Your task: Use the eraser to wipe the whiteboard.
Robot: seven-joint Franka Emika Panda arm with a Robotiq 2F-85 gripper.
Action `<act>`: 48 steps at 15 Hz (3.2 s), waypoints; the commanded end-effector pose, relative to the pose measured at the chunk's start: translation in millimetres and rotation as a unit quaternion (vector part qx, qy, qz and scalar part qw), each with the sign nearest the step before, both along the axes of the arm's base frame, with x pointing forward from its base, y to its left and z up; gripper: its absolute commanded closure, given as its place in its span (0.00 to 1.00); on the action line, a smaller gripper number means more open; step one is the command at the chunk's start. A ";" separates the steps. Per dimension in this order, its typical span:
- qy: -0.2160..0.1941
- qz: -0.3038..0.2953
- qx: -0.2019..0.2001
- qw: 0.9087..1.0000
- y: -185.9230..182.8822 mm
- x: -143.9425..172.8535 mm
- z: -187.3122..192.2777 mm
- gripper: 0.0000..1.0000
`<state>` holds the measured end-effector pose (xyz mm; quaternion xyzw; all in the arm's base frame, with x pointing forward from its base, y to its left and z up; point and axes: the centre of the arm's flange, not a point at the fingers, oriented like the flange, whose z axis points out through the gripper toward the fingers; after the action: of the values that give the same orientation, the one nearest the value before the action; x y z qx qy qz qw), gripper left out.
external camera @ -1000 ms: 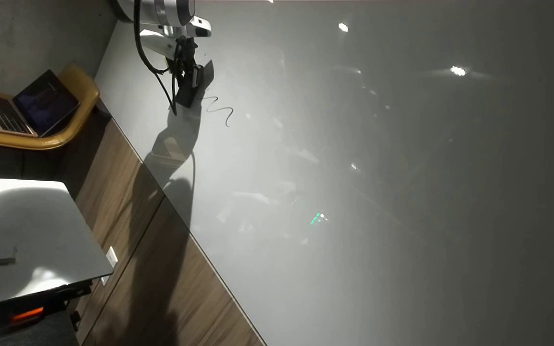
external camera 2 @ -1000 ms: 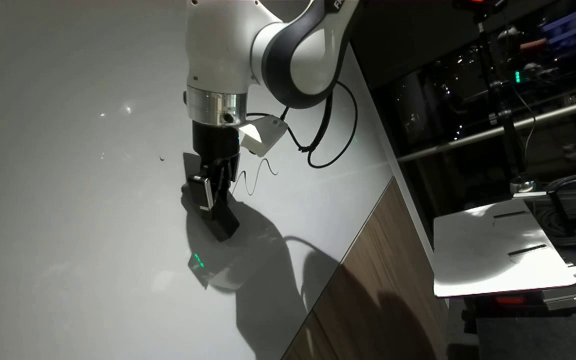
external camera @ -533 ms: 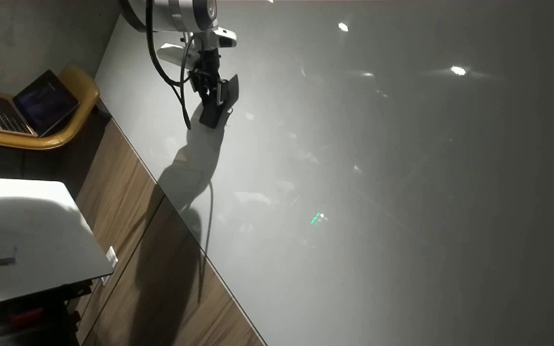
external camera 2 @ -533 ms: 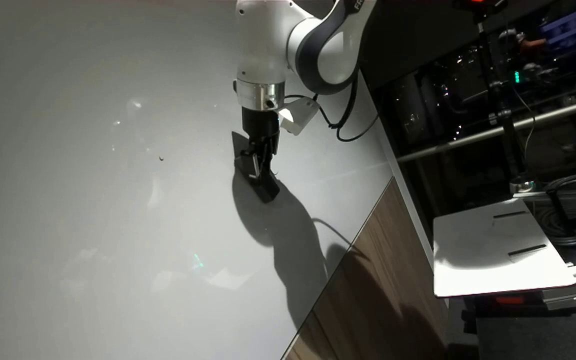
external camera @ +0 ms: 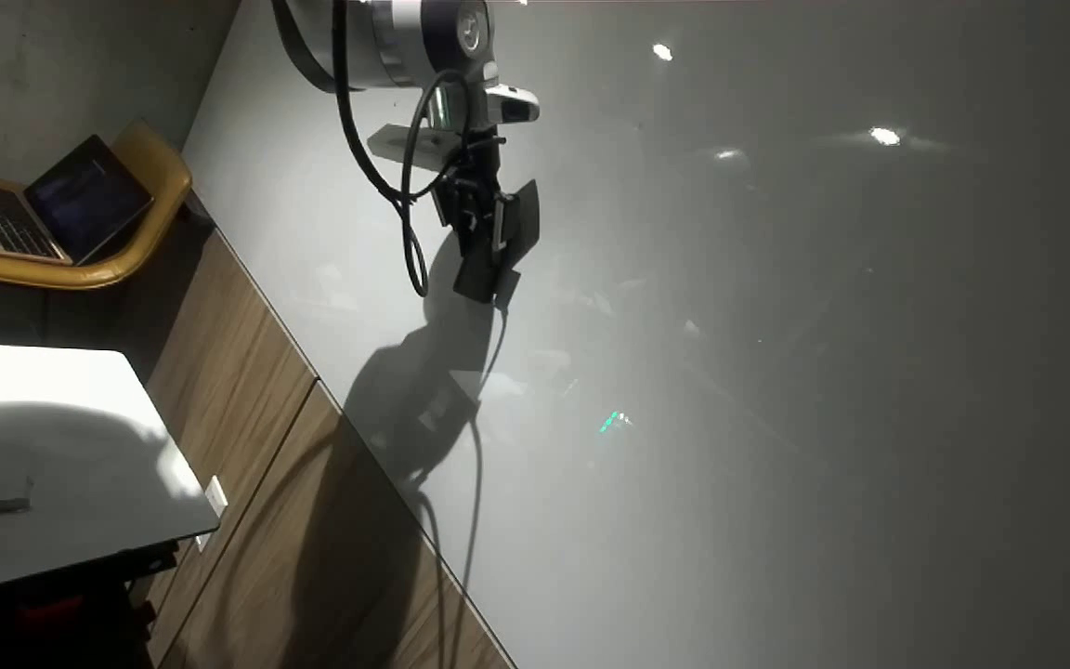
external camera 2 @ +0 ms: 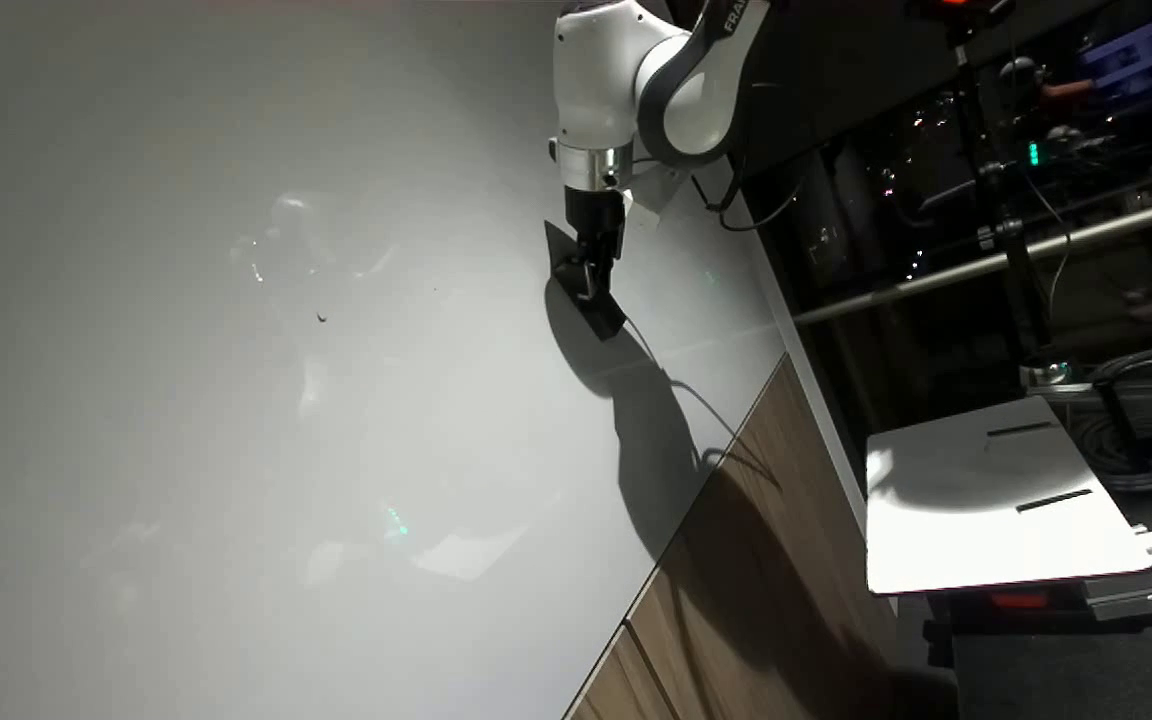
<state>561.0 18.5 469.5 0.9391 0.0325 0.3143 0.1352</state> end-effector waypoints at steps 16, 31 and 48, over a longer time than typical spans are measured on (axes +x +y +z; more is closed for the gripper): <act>0.363 -0.004 -0.006 0.932 49.5 -175.1 -186.8 0.71; 0.444 -0.013 0.045 0.895 68.6 -207.7 -250.4 0.71; 0.390 0.078 0.055 0.916 81.3 -200.4 -243.8 0.00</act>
<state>369.0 95.0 222.2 0.9882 0.0988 -0.0995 0.0616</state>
